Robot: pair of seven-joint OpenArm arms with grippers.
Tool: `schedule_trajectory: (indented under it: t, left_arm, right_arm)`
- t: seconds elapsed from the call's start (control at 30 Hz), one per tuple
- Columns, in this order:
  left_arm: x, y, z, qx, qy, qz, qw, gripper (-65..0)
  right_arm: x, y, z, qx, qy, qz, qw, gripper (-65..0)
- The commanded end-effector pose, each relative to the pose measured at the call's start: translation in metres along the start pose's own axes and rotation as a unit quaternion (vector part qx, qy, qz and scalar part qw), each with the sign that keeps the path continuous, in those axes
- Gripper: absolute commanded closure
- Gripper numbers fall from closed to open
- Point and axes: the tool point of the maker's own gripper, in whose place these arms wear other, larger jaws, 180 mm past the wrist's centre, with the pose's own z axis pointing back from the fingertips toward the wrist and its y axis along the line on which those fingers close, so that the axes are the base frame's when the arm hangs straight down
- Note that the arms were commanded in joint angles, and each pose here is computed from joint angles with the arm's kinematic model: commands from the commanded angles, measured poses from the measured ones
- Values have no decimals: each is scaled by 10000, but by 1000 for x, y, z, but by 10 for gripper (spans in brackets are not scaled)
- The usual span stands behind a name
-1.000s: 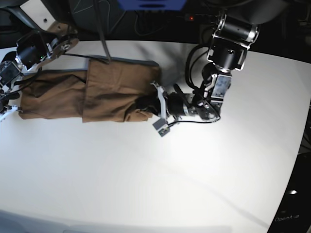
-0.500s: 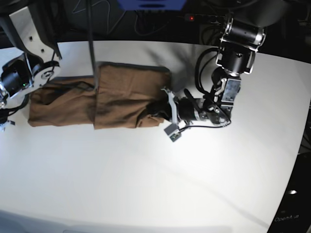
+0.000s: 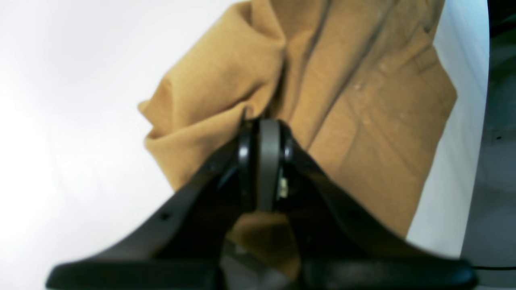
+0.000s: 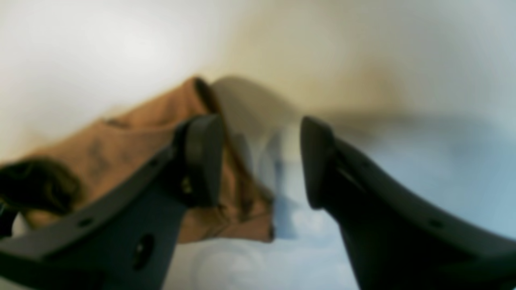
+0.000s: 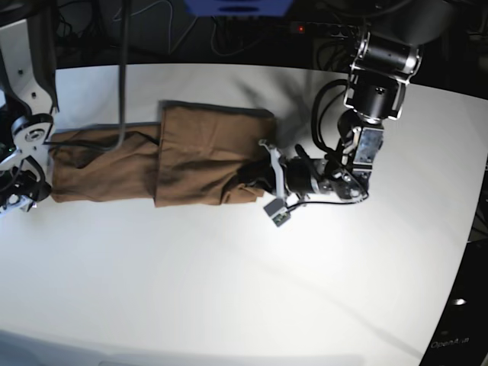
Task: Fold the T-shirt properly
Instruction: 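Pull the brown strip lengthwise with the left gripper, right gripper holding its end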
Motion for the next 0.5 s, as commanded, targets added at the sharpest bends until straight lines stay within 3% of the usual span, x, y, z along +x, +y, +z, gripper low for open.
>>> schedule_trajectory:
  t: [0.0,0.17,0.47]
  left_arm:
    - [-152,72,67,1710,3709,-676,9103,-41]
    - [-152,72,68,1716,3714,-675,9100,-41]
    - [-149,73,67,1723,3687,-679,9109,-41]
  right_arm:
    - [20,-5,17,-2,-303,-4,9995,-316]
    - [11,-3,8,254,-118,-120,9995,-316]
    - [-5,-20,17,103,220,-178,9995,-318]
